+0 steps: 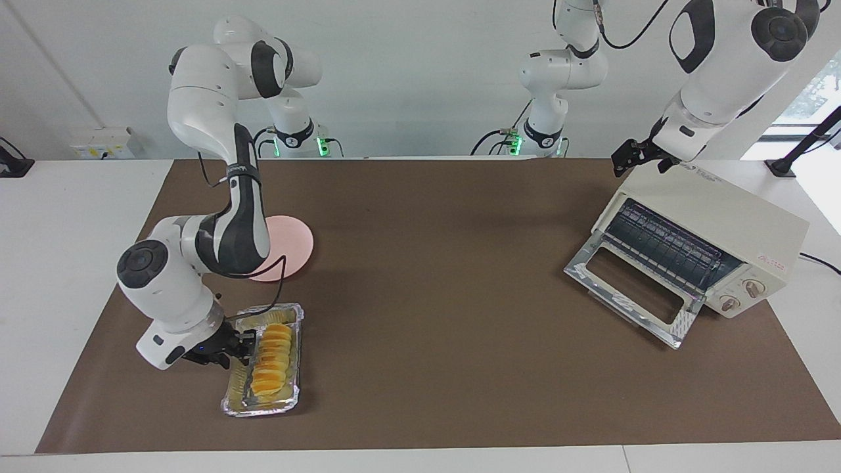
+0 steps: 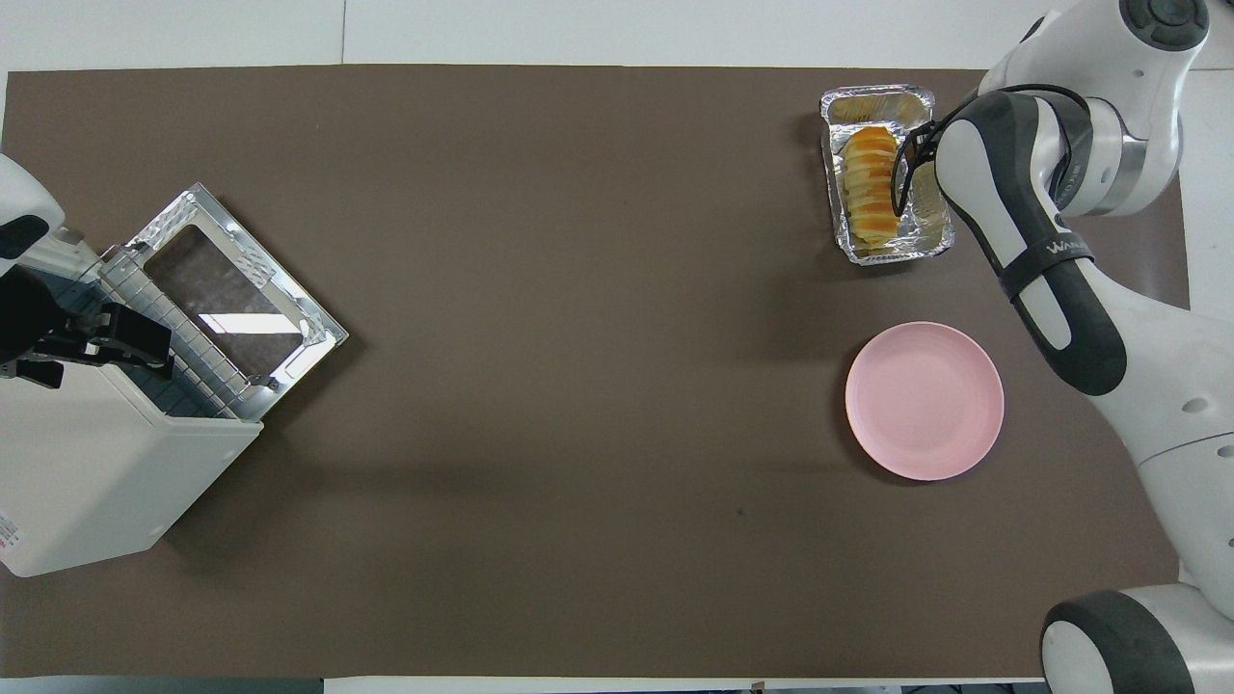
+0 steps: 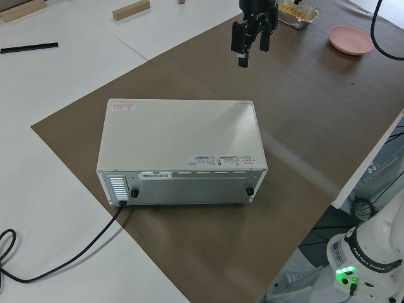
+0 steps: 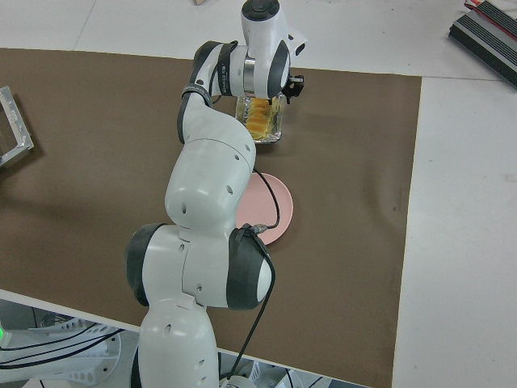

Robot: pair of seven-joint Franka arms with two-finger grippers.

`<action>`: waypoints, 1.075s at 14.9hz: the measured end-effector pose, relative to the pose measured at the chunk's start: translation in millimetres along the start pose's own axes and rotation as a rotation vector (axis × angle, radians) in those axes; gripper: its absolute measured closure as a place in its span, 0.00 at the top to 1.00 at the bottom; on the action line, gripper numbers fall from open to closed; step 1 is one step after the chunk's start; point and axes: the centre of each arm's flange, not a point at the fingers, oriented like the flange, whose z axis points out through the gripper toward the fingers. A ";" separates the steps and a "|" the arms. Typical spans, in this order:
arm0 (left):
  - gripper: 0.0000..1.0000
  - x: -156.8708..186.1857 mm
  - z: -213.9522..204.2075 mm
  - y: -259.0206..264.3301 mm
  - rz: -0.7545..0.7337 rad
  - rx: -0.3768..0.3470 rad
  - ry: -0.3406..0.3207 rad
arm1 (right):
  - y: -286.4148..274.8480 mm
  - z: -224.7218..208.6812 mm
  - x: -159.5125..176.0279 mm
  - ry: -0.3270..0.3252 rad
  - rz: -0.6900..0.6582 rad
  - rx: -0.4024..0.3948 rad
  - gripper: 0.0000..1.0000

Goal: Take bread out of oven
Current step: 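Grasp the bread rolls in the foil tray with the right gripper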

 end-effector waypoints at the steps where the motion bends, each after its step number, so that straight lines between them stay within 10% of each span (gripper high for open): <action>1: 1.00 0.0 0.0 0.0 0.000 0.000 0.000 | -2.6 -7.8 -1.8 -0.013 -0.003 0.003 0.71; 4: 1.00 0.0 0.0 0.0 0.000 0.000 0.000 | -16.3 -27.4 -3.5 -0.028 -0.021 0.001 0.99; 16: 1.00 0.0 0.0 0.0 0.000 0.000 0.000 | -90.2 20.3 9.6 -0.004 0.027 -0.110 1.00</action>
